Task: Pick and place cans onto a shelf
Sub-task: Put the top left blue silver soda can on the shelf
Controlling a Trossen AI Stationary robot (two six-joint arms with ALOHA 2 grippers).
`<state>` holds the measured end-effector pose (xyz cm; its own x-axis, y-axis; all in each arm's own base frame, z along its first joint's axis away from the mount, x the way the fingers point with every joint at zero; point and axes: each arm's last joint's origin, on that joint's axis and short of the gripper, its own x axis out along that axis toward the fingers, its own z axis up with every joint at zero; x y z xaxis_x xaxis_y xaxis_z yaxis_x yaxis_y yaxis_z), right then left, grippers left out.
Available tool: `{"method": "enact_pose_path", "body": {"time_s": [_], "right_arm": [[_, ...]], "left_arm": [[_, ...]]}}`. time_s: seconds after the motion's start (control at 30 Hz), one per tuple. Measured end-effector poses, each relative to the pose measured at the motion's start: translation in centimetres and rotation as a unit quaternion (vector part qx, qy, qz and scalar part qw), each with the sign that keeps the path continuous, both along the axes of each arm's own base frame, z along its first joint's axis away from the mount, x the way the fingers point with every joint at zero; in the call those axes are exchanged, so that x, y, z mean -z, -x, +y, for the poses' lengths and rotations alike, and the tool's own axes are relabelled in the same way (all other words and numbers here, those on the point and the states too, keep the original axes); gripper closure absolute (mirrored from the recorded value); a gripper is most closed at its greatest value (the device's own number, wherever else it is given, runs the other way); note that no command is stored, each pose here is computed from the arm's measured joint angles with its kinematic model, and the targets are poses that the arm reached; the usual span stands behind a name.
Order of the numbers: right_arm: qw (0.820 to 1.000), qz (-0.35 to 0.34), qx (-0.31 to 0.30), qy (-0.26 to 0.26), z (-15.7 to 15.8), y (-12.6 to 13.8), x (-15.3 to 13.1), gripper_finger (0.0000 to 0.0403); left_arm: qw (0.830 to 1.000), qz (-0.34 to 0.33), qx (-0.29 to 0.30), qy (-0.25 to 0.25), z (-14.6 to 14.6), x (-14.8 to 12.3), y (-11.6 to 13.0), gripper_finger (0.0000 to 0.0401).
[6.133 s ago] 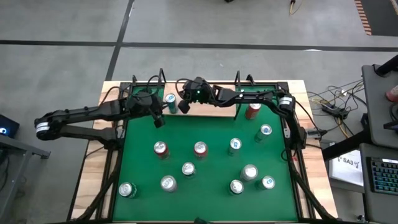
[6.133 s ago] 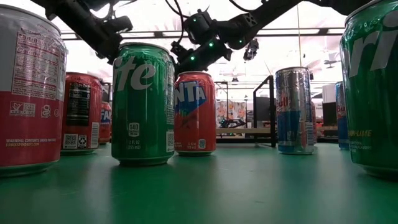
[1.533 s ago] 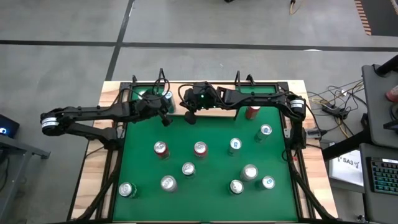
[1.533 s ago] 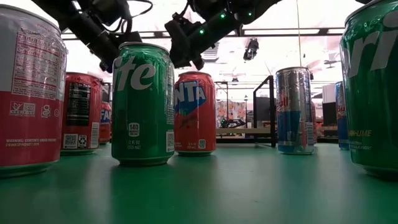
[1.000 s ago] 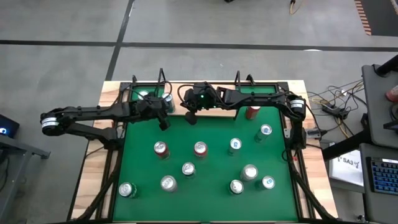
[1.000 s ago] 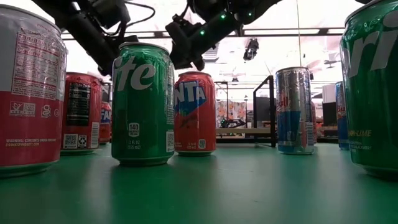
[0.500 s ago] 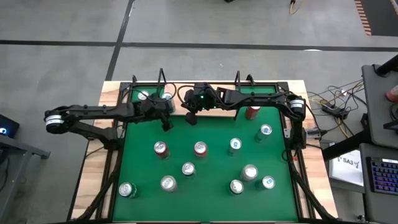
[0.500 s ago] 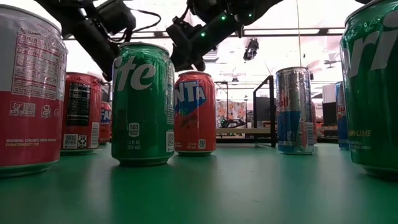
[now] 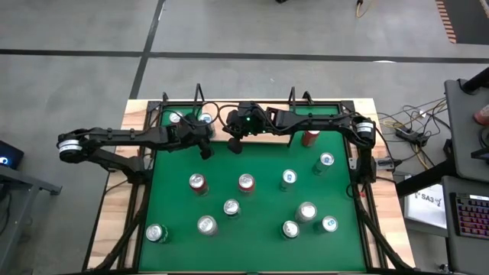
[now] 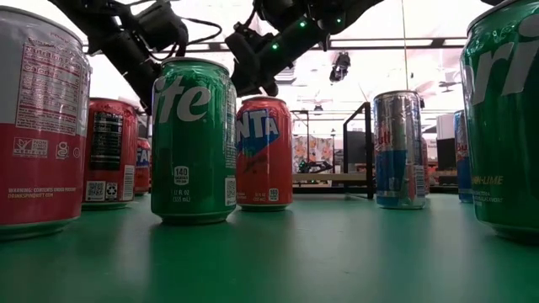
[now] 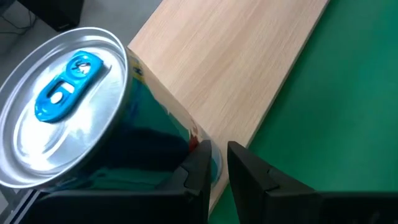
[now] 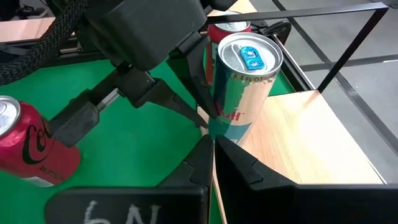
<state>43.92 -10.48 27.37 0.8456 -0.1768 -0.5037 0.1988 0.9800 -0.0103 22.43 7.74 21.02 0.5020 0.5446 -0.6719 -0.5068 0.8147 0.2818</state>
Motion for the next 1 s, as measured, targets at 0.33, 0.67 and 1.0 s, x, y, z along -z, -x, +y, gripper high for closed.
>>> {"method": "enact_pose_path", "body": {"time_s": [0.33, 0.67, 1.0], "right_arm": [[1.0, 0.0, 0.0, 0.0, 0.0, 0.0, 0.0, 0.0394], [1.0, 0.0, 0.0, 0.0, 0.0, 0.0, 0.0, 0.0394], [1.0, 0.0, 0.0, 0.0, 0.0, 0.0, 0.0, 0.0394]], "left_arm": [[1.0, -0.002, 0.004, 0.0, 0.0, -0.03, -0.05, 0.0365], [1.0, -0.002, 0.004, 0.0, 0.0, -0.03, -0.05, 0.0365], [1.0, -0.004, 0.008, -0.006, 0.03, -0.12, -0.13, 0.0365]]}}
